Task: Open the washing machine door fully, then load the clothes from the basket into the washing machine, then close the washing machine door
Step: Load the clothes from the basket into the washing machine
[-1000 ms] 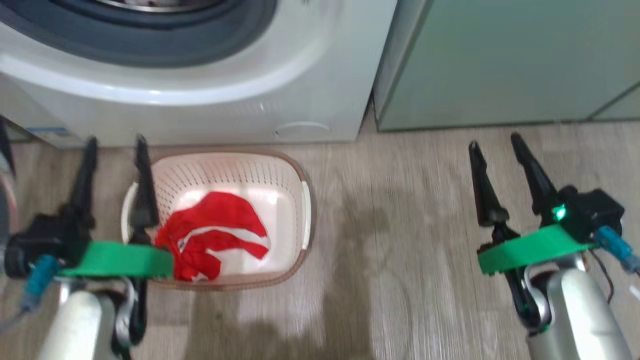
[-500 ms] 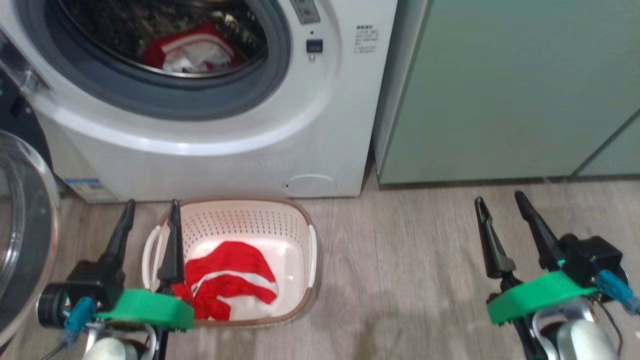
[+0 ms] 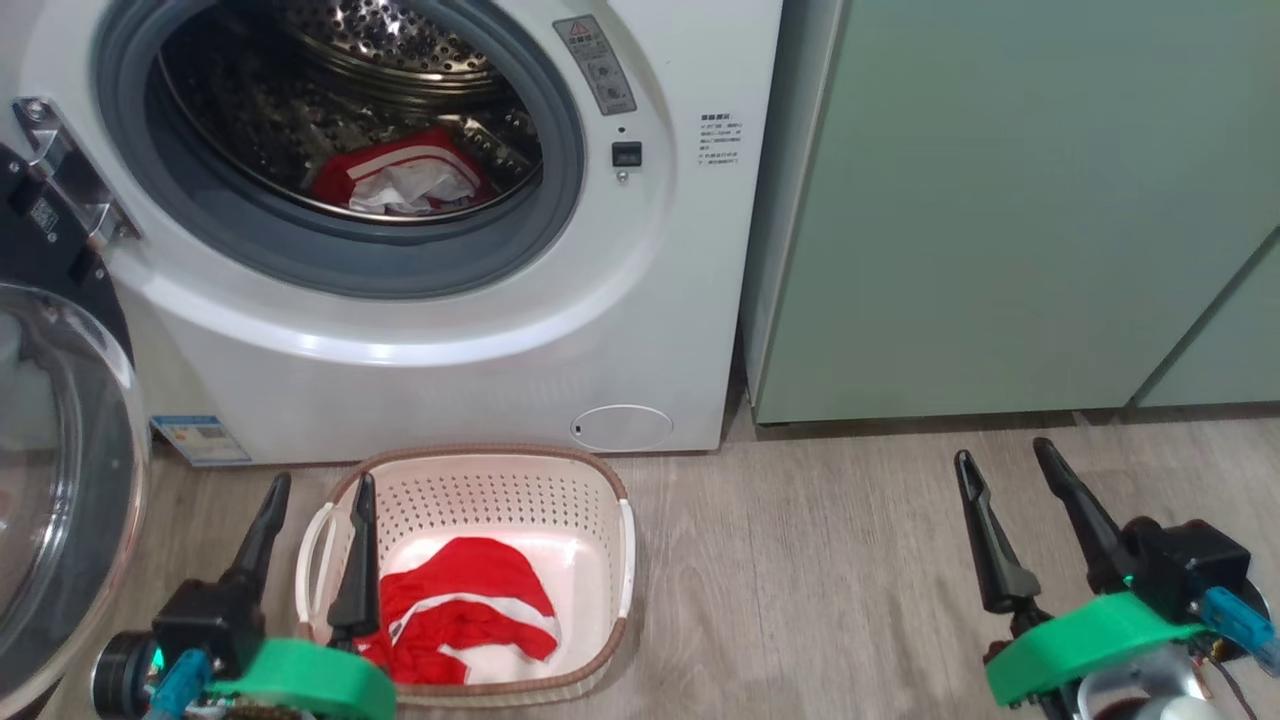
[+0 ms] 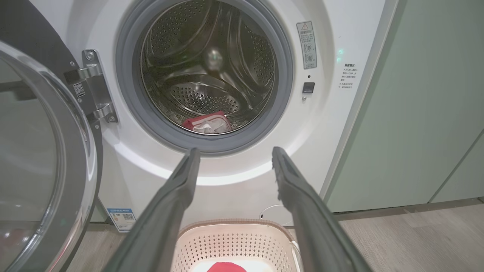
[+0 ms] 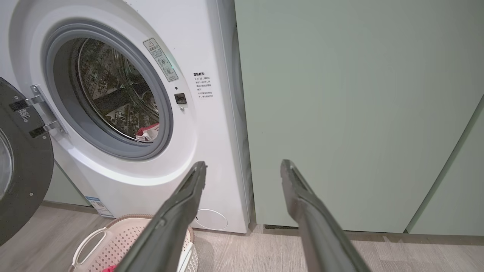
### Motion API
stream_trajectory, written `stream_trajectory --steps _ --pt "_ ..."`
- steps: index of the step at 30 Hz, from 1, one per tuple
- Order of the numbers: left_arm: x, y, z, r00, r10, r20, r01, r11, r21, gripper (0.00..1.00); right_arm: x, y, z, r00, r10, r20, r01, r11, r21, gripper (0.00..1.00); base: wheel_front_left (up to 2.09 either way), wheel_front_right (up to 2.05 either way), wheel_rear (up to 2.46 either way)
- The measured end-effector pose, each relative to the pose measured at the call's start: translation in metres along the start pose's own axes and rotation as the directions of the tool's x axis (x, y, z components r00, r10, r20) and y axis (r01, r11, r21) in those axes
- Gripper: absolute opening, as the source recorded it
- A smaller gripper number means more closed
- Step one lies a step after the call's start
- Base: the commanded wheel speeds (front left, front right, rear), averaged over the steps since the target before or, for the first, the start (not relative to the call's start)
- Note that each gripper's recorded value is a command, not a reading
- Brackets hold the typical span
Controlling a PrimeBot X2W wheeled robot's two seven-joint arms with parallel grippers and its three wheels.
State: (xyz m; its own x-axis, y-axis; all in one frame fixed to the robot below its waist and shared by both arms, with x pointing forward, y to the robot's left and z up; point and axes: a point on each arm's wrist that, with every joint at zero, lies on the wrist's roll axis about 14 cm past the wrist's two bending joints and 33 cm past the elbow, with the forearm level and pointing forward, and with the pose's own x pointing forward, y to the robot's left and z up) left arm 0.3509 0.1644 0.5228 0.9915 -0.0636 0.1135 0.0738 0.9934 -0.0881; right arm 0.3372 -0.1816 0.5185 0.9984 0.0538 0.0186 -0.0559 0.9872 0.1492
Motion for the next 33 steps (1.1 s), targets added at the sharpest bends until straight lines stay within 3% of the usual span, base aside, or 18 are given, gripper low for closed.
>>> stream_trajectory --steps 33 --pt "0.003 0.002 -0.011 0.999 0.011 -0.040 -0.011 1.000 -0.001 1.00 0.007 0.005 -0.007 0.999 0.017 -0.028 -0.017 1.000 0.003 1.00 0.00 0.00 0.00"
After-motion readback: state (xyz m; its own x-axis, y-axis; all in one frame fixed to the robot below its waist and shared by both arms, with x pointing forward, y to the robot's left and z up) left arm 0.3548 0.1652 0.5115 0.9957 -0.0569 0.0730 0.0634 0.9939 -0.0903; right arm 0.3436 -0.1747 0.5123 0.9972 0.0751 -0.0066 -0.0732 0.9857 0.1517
